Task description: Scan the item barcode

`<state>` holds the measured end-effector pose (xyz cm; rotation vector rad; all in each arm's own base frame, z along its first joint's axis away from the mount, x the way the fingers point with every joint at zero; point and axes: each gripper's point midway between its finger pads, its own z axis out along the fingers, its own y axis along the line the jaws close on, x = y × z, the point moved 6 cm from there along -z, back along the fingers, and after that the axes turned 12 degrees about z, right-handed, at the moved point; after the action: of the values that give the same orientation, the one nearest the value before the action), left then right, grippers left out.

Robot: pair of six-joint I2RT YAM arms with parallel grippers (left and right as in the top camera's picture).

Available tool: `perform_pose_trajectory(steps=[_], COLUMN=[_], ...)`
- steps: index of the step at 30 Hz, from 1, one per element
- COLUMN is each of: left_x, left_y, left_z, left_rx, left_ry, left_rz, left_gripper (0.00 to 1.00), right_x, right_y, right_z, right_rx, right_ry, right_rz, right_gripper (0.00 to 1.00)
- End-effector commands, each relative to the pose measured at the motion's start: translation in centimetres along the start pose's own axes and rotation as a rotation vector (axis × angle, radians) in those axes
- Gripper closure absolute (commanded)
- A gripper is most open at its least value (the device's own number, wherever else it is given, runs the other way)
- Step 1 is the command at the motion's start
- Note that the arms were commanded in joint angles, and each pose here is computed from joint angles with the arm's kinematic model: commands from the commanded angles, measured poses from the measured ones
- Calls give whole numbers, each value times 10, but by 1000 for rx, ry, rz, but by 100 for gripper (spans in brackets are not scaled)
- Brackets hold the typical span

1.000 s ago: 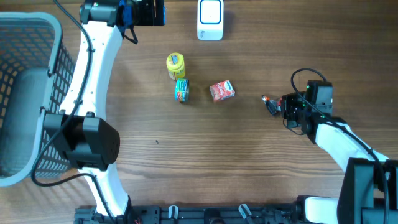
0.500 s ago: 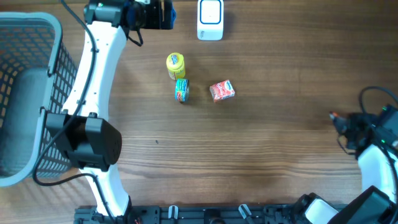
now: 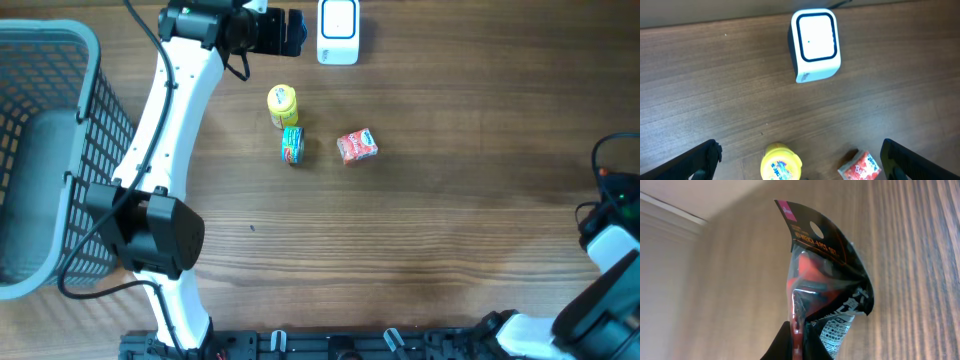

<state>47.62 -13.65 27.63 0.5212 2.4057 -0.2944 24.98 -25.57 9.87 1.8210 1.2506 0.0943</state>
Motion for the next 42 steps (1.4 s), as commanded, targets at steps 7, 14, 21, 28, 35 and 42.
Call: perform_pose_trajectory(steps=[7, 14, 21, 28, 35, 42], left_x=[-1, -19, -27, -15, 5, 51], left_y=[-4, -11, -16, -11, -15, -8], left_z=[-21, -79, -167, -235, -301, -323], left_rx=[-23, -63, -180, -358, -470, -625], left_ry=[-11, -135, -293, -371, -479, -636], left_rz=[16, 42, 57, 31, 9, -21], left_gripper=[0, 0, 0, 0, 0, 0], right_x=[-4, 4, 14, 123, 199, 260], right_y=[12, 34, 102, 115, 121, 118], right_z=[32, -3, -90, -161, -204, -211], right_rx=[52, -35, -308, -391, -408, -344], right_ry=[22, 172, 181, 554, 723, 873], right_rz=[-36, -174, -289, -640, -1022, -1296], right_gripper=[37, 0, 0, 0, 0, 0])
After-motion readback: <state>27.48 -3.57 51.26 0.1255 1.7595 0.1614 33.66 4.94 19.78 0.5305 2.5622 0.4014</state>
